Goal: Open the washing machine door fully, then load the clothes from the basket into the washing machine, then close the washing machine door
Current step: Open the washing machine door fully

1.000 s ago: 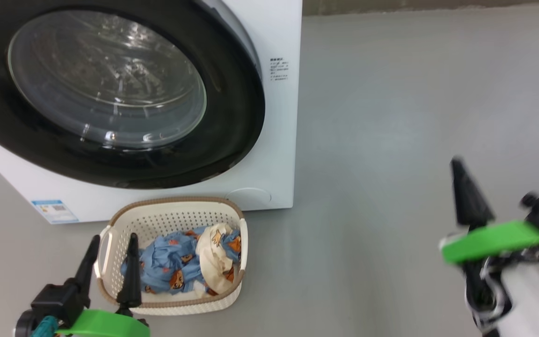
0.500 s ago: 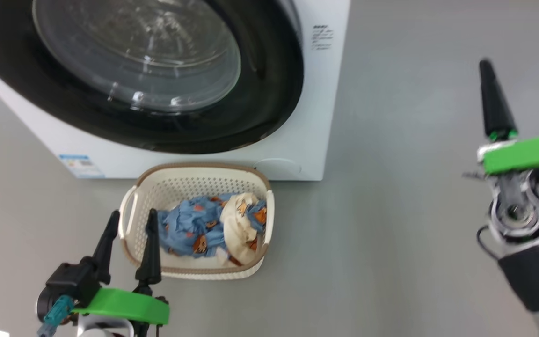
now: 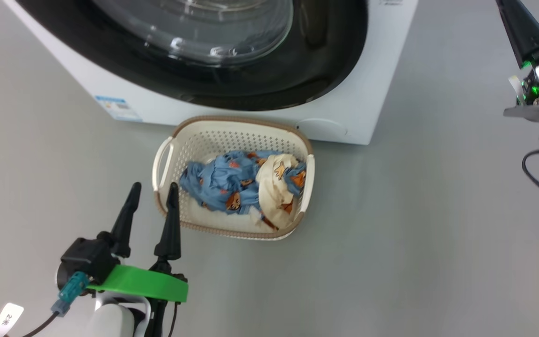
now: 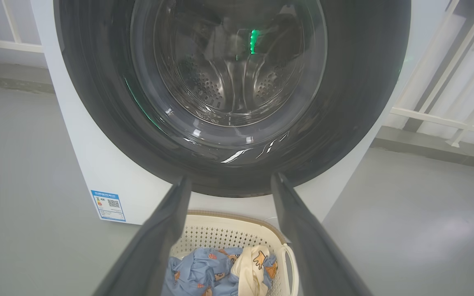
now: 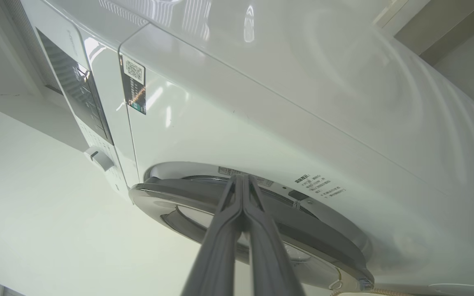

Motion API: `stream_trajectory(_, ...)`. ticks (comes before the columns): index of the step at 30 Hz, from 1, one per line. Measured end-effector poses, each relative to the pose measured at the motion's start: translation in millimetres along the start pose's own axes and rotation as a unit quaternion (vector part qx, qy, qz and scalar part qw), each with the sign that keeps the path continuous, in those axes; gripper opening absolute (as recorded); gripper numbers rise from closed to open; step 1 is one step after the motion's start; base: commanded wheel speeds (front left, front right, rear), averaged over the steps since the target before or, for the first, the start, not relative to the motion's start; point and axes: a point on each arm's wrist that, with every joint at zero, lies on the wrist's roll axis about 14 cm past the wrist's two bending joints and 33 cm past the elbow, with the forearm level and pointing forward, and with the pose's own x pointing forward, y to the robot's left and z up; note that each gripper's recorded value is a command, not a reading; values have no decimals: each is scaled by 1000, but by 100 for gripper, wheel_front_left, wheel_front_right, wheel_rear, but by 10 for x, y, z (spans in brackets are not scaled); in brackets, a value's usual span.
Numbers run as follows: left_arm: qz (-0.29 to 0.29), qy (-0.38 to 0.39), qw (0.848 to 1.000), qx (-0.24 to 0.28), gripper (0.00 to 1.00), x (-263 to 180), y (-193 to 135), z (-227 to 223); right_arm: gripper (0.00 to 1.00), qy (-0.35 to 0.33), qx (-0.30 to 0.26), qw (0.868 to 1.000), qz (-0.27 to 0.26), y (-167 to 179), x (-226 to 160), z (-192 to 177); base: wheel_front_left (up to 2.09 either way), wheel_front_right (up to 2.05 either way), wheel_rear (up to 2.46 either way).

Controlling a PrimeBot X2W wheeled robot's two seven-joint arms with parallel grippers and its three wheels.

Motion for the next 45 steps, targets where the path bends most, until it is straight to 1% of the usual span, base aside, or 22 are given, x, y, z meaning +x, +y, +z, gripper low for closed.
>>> stream_trajectory(7, 9, 15, 1000, -13, 100, 48, 53, -111, 0, 100, 40, 994, 14, -66, 298, -328, 0, 0, 0)
stream_trajectory(16, 7, 23, 1000, -13, 100, 188, 66, -180, 0, 179, 65, 981, 26, -152, 577, -501, 0, 0, 0)
stream_trajectory(18, 7, 25, 1000, -13, 100, 242, 73, -209, 0, 200, 73, 977, 32, -178, 679, -571, 0, 0, 0)
stream_trajectory(24, 5, 32, 999, -22, 100, 306, 59, -274, 0, 216, 81, 972, 52, -138, 829, -665, 0, 0, 0)
stream_trajectory(31, 5, 33, 999, -21, 100, 361, 72, -293, 0, 226, 68, 970, 59, -171, 960, -739, 0, 0, 0)
stream_trajectory(35, 7, 36, 999, -23, 100, 353, 87, -316, 0, 237, 68, 967, 59, -204, 987, -819, 0, 0, 0)
stream_trajectory(45, 6, 34, 999, -24, 100, 342, 74, -291, 0, 249, 63, 964, 66, -149, 1034, -908, 0, 0, 0)
